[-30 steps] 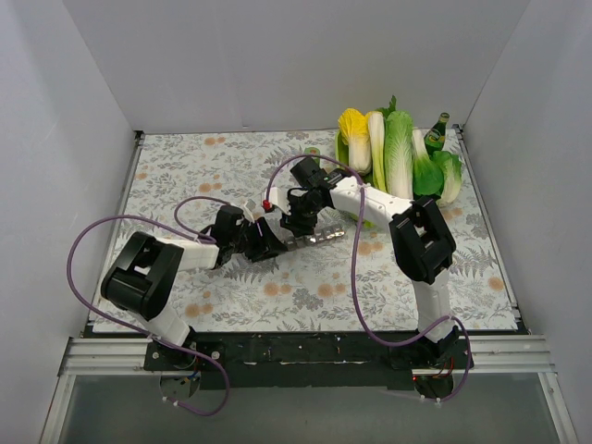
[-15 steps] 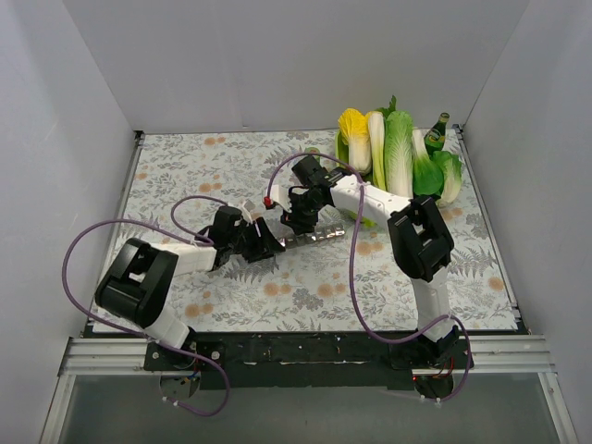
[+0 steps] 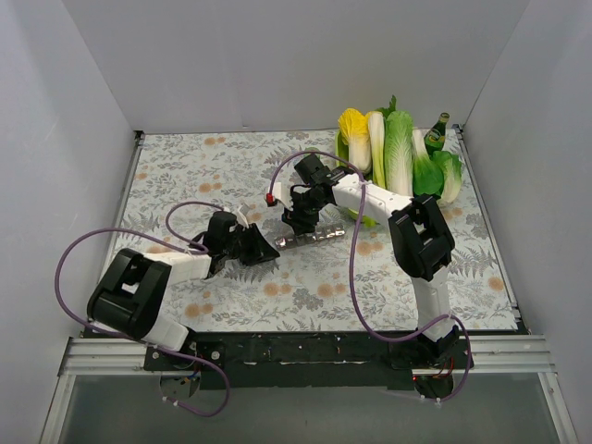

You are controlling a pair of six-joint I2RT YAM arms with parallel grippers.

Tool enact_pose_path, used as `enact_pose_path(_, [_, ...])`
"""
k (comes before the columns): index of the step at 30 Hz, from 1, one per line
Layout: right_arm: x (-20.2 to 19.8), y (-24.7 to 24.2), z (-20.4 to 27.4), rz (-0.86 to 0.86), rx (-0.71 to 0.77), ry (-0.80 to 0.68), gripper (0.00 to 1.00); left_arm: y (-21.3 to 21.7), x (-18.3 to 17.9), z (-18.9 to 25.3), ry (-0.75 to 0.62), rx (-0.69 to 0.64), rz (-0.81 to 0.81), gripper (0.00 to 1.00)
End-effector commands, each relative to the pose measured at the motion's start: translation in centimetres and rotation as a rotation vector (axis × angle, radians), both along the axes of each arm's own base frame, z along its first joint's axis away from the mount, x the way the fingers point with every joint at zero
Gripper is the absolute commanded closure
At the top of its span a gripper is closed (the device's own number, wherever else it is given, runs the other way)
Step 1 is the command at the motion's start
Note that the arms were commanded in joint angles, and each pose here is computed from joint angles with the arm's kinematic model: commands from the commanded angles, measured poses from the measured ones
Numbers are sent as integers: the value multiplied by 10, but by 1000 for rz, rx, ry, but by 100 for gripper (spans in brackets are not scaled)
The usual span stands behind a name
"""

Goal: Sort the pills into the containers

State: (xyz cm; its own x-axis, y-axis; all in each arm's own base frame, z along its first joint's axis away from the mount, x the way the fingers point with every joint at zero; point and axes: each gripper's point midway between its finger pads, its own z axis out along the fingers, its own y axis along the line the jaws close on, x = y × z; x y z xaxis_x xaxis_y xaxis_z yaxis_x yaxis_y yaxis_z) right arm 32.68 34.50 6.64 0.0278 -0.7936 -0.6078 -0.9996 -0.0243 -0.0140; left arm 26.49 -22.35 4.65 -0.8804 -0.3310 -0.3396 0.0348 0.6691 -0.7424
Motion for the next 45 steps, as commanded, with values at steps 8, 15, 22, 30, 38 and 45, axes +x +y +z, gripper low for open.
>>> enact_pose_path(8, [8,7,17,-13,55,-3,48,-34,30,32,-57,-161,-83,83])
enact_pose_path(15, [10,5,15,-24,50,0,48,-39,44,17,-14,-156,-73,83])
enact_pose_path(22, [14,4,17,-33,51,-9,49,-38,51,-4,33,-115,-45,84])
enact_pose_path(30, [23,0,20,-55,52,-16,49,-37,50,2,18,-121,-47,84])
enact_pose_path(38, [29,-2,21,-84,52,-23,54,-31,63,43,-121,-140,-41,67])
enact_pose_path(45, [33,-1,21,-96,55,-25,62,-18,68,51,-211,-76,-49,55])
